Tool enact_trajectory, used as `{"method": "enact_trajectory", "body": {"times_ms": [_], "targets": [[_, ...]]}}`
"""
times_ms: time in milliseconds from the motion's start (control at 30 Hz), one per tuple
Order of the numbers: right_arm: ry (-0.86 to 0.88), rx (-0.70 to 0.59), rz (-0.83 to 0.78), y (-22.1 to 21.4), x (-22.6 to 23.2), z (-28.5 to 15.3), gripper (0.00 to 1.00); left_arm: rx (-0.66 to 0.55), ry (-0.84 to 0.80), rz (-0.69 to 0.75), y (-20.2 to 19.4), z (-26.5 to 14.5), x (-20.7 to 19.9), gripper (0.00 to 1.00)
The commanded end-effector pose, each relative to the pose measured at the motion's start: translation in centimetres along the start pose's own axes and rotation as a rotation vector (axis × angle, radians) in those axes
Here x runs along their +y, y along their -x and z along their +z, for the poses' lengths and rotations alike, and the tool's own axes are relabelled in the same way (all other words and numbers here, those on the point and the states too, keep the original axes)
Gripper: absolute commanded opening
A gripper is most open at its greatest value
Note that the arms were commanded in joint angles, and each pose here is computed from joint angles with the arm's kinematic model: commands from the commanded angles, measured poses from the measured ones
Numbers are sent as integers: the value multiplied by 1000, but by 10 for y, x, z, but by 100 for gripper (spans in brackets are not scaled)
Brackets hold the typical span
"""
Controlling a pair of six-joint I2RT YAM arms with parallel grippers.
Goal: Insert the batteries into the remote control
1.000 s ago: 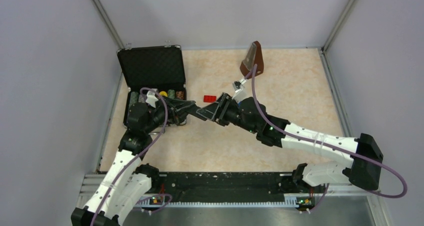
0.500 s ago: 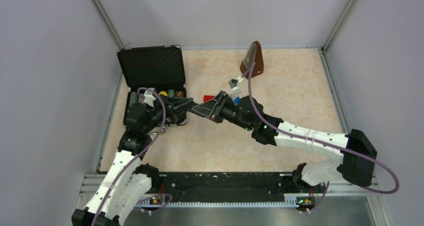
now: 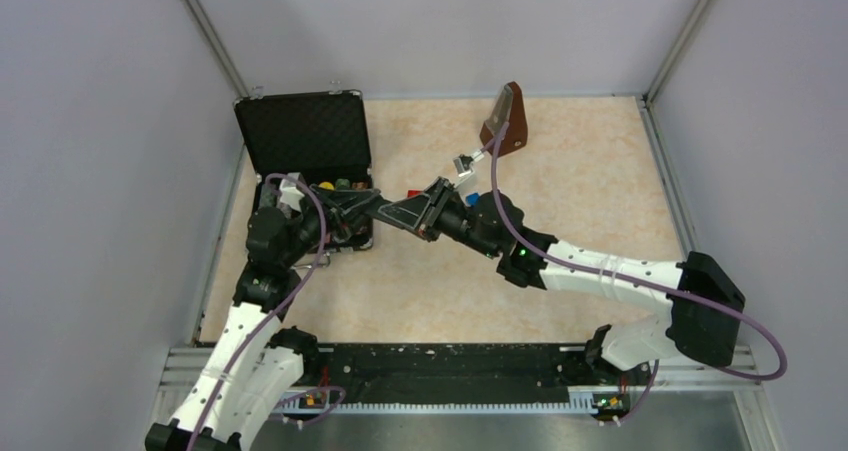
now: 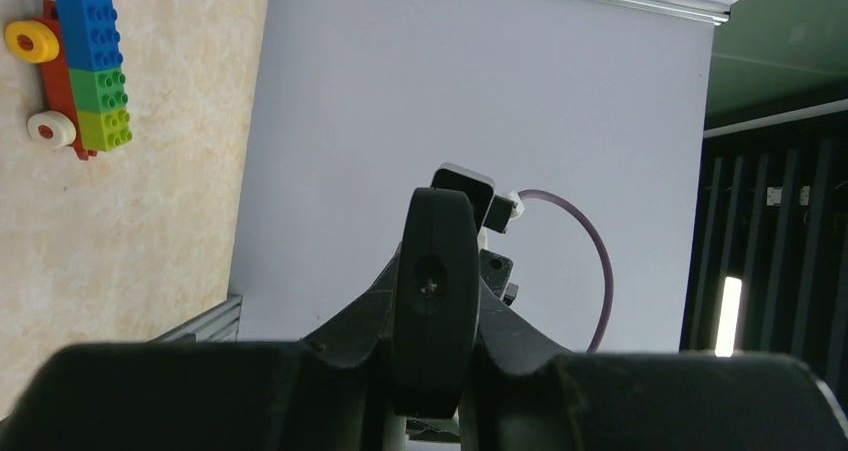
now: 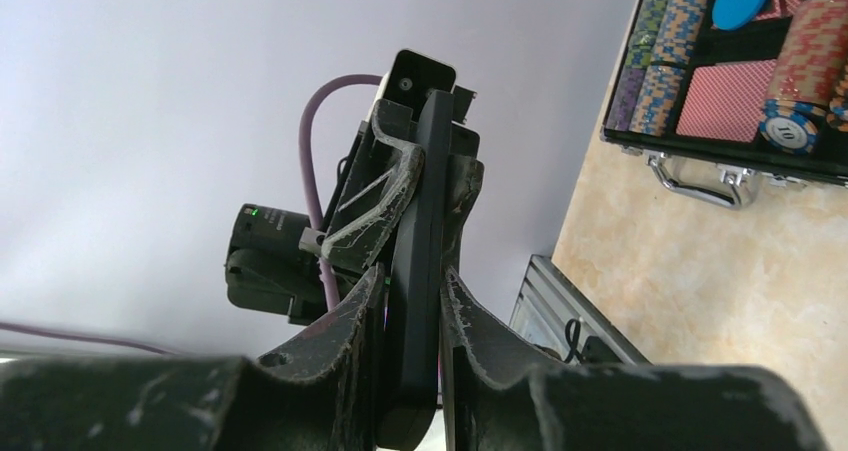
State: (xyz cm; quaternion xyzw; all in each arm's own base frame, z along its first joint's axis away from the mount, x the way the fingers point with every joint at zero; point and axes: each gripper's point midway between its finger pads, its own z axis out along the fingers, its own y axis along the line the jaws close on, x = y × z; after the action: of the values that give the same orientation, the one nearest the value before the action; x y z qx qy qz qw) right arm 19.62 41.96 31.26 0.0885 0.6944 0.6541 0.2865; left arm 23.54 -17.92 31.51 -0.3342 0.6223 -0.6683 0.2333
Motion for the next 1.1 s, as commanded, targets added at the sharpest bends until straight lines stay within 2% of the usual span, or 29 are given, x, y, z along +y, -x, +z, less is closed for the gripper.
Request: {"method": "enact_trajectory", "body": {"times_ms": [0,467,567,833,1067], "targets": [[-84,109,-29,-32,-38,11,15,242,-172,27,-54,-25,-54,0],[-103,123,-9,-41,-45,18,16,354,-185,212,-75,-33,-59,0],[-97,127,-11,-42,-44,18,18,345,-173,220,-74,-33,-56,0],[-67,102,-15,-34,-29,5,41,204,-95,226,-54,-28,-38,0],[-35,86,-13,-28,-15,-13,54,164,-57,245,-46,-24,-28,0]]}}
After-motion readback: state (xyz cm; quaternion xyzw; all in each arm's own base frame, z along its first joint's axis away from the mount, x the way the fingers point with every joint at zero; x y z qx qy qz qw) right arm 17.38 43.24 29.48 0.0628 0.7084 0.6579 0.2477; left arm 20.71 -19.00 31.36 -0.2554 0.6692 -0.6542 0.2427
